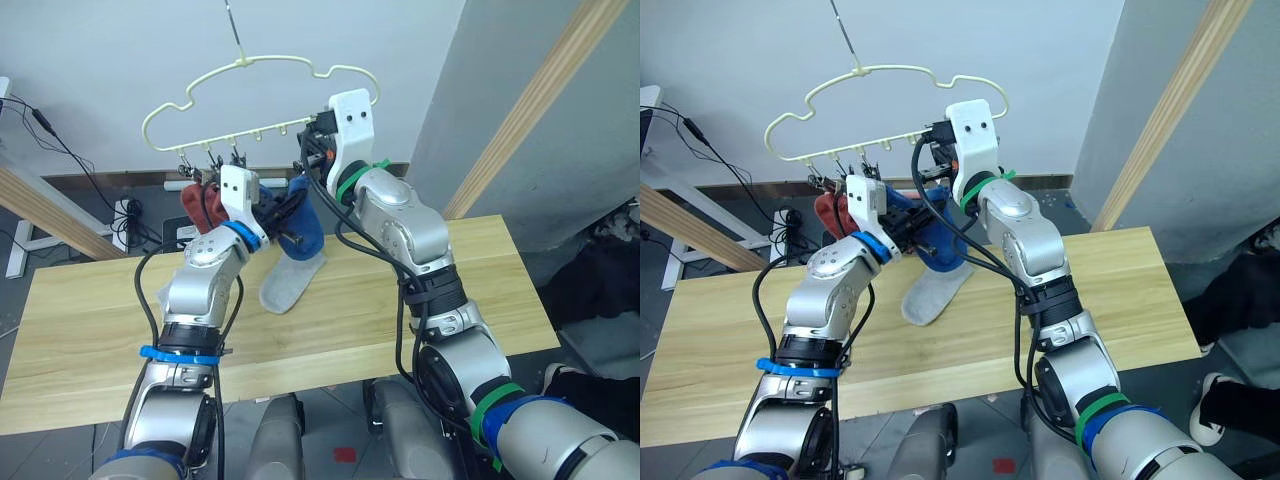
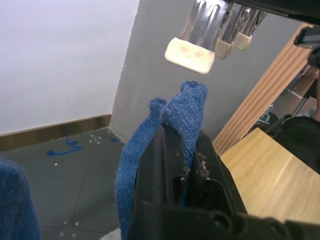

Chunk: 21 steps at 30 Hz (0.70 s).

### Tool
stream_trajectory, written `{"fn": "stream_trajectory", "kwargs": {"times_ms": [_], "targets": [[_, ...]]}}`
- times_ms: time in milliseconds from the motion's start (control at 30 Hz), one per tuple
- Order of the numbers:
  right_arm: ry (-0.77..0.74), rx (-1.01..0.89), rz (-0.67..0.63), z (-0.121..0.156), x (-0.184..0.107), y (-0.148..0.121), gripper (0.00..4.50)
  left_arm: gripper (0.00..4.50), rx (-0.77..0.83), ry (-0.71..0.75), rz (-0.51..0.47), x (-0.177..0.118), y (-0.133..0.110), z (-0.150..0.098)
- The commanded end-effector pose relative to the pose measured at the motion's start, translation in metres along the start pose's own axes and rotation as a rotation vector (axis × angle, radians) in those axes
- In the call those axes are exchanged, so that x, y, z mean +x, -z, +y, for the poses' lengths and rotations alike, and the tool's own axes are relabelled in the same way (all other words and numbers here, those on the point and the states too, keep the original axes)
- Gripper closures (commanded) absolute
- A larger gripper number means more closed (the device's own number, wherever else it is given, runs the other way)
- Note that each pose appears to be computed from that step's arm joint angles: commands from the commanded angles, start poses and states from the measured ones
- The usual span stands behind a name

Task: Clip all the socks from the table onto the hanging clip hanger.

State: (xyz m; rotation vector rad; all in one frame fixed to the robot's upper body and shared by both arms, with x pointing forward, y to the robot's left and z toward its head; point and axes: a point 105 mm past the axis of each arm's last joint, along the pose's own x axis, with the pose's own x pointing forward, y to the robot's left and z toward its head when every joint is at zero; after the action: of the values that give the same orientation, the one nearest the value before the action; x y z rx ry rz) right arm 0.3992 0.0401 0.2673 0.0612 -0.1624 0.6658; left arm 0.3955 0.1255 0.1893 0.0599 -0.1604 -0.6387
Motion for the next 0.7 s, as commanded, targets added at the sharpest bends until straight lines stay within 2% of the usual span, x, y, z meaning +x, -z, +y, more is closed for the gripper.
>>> {"fn": "stream_trajectory", "kwargs": {"times_ms": [33, 700], "targets": [[-0.042, 0.014, -0.051, 0.013, -0.001, -0.014, 4.50, 4.45, 0.026, 0.019, -0.052, 0.005, -0.016, -0.002], [-0.040, 0.064, -0.007, 0.012, -0.002, -0.004, 4.50, 4.45, -0.017, 0.015, -0.128, 0.014, -0.032, -0.002]]}}
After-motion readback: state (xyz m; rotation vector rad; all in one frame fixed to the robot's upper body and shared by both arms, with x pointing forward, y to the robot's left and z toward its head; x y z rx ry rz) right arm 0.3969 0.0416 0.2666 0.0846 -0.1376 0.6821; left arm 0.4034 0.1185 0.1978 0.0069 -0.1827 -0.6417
